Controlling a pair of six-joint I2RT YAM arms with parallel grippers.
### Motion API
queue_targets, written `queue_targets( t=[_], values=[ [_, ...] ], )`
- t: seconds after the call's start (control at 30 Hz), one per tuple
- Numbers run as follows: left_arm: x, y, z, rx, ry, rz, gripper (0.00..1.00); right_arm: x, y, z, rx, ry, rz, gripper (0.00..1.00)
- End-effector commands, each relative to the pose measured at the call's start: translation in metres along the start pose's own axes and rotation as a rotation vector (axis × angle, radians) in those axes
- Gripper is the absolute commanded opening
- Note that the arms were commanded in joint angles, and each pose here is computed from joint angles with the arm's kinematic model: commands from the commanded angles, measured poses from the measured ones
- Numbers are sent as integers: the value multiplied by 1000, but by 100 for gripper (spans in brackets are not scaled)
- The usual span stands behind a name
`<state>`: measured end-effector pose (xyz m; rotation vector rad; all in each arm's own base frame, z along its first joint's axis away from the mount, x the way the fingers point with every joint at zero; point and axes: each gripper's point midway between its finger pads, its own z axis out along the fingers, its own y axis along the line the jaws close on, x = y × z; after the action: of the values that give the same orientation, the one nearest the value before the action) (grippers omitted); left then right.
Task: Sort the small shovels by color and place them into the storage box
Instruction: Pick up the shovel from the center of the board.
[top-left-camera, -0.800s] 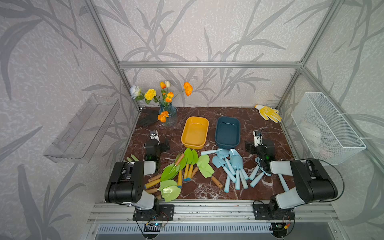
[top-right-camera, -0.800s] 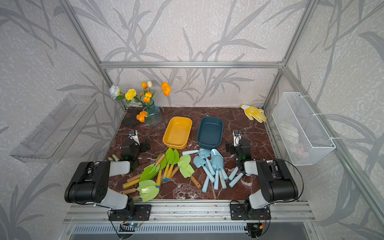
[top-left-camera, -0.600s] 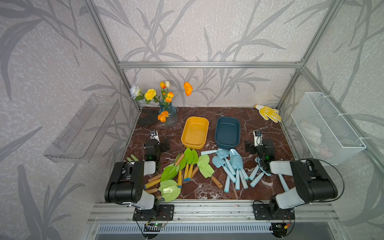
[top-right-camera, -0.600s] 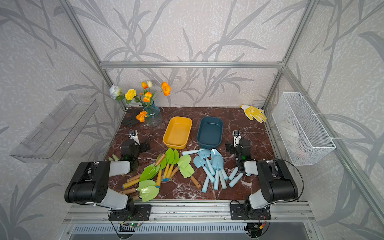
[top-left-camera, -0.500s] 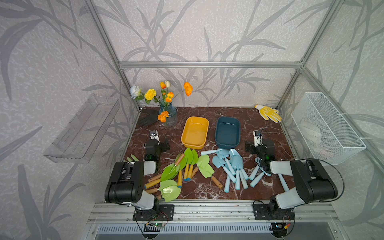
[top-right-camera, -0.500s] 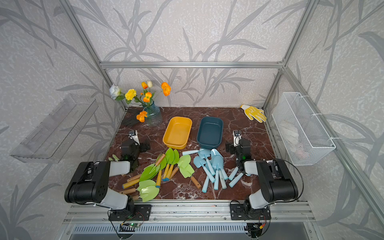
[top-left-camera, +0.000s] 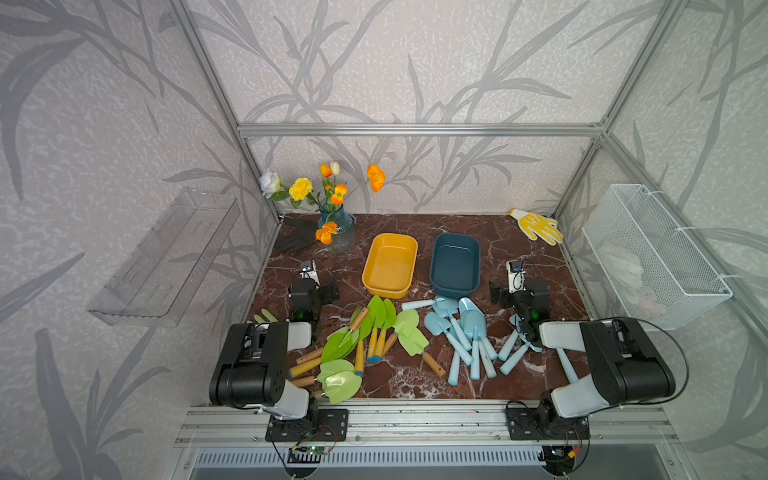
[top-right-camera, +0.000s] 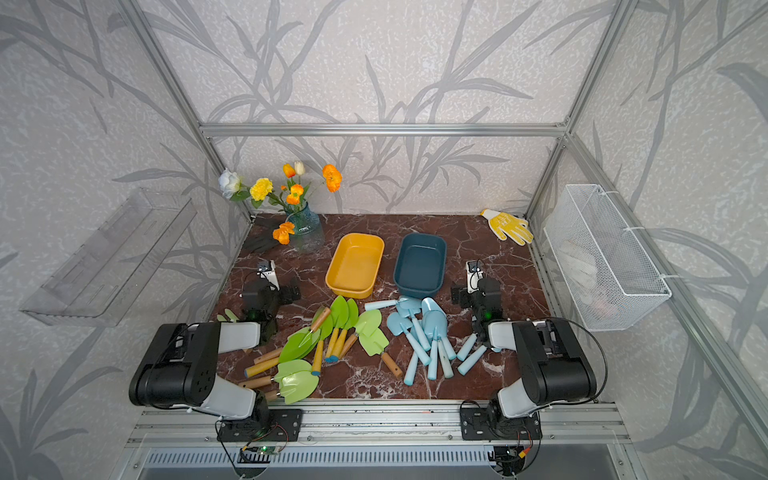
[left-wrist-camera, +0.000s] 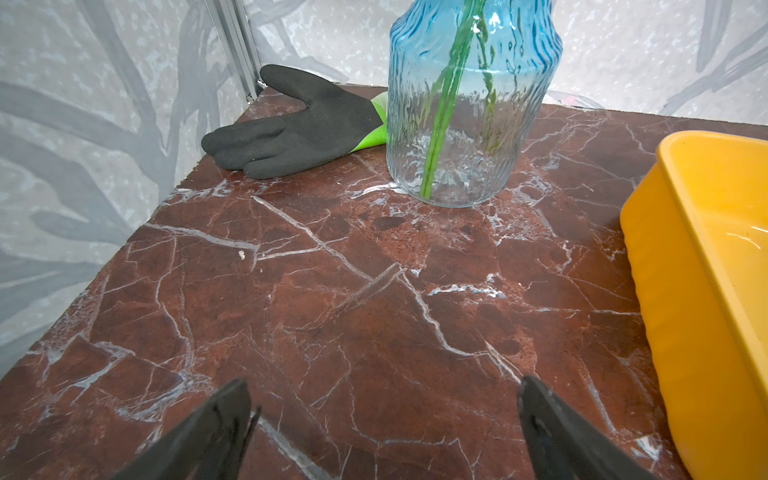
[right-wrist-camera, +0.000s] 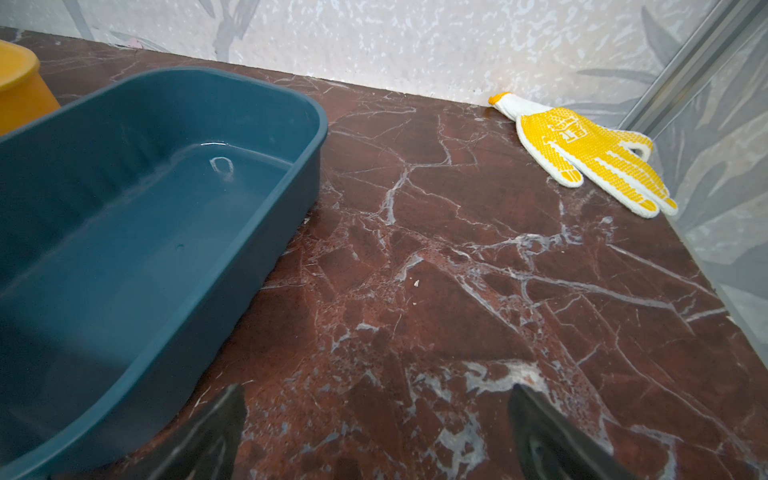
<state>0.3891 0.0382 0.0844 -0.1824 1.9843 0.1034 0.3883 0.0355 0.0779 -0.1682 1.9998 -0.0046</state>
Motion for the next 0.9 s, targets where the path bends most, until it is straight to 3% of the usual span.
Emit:
queue_targets(
  t=[0.0, 0.33, 0.43, 0.53, 0.67, 0.77, 0.87],
  values=[
    [-8, -2, 3, 9, -24, 8, 100, -14, 3, 4, -15, -38, -8, 99],
    [-19, 0, 2, -2, -63, 3, 100, -15, 3, 3, -14, -38, -9, 99],
    [-40, -1, -5, -10, 63, 14, 100, -31, -13, 1, 69, -46, 31, 99],
    [-62, 4, -25, -46, 92, -73, 100, -49, -21, -10, 100, 78, 65, 97],
    [-47, 3, -49, -95, 122, -217, 100, -60, -18, -37, 87, 157, 169, 78],
    [-31, -5, -72, -152, 124, -260, 100, -66, -15, -65, 100, 140, 250, 76],
    [-21, -26, -94, -129, 94, -269, 100, -70, 1, -95, 87, 169, 251, 76]
  ],
)
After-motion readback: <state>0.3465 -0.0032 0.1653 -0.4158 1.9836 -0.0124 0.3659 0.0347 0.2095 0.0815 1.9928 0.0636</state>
